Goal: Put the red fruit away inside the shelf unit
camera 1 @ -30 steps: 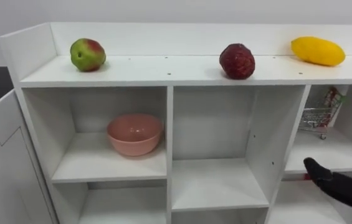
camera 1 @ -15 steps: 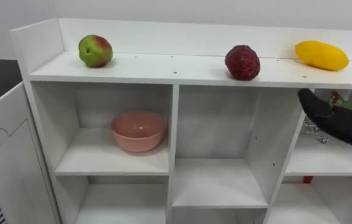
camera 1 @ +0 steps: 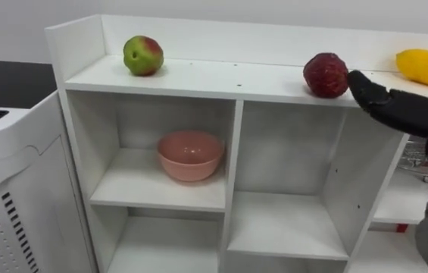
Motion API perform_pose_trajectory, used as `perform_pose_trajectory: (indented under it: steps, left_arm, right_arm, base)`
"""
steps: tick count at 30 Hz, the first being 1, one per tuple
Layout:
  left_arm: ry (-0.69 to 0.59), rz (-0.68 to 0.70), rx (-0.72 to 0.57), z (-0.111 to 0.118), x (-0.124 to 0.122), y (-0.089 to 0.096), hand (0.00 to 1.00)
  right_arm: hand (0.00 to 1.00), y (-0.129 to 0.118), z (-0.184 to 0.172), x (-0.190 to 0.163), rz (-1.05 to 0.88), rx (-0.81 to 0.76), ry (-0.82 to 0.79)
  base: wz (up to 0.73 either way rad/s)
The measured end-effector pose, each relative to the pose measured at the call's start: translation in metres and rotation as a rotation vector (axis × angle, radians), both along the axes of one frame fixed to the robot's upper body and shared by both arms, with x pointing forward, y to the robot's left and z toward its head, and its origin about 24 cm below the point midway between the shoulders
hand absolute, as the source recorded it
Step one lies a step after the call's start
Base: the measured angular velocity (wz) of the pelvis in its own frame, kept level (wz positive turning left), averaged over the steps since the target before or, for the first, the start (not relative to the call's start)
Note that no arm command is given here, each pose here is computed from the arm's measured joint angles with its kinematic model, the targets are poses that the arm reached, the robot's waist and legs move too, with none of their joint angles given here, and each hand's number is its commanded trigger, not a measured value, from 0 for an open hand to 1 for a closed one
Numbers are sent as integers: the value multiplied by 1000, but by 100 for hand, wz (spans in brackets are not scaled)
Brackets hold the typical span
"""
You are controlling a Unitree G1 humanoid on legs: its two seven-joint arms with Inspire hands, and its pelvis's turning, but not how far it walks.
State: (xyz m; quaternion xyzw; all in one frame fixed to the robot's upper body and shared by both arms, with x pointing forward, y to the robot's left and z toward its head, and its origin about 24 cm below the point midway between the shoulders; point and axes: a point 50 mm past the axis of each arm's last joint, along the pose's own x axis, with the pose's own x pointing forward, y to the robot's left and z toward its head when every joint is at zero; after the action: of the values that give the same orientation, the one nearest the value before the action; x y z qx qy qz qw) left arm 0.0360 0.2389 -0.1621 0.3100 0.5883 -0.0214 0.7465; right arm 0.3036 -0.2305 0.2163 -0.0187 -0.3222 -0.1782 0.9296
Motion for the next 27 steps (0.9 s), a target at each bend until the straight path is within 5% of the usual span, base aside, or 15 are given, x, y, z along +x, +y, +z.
perform_pose_trajectory:
  steps: [27]
  left_arm:
    - [72,8,-13,4,7,15,0]
  right_arm:
    - [0,-5,2,41,148,-136,235]
  base:
    - [4]
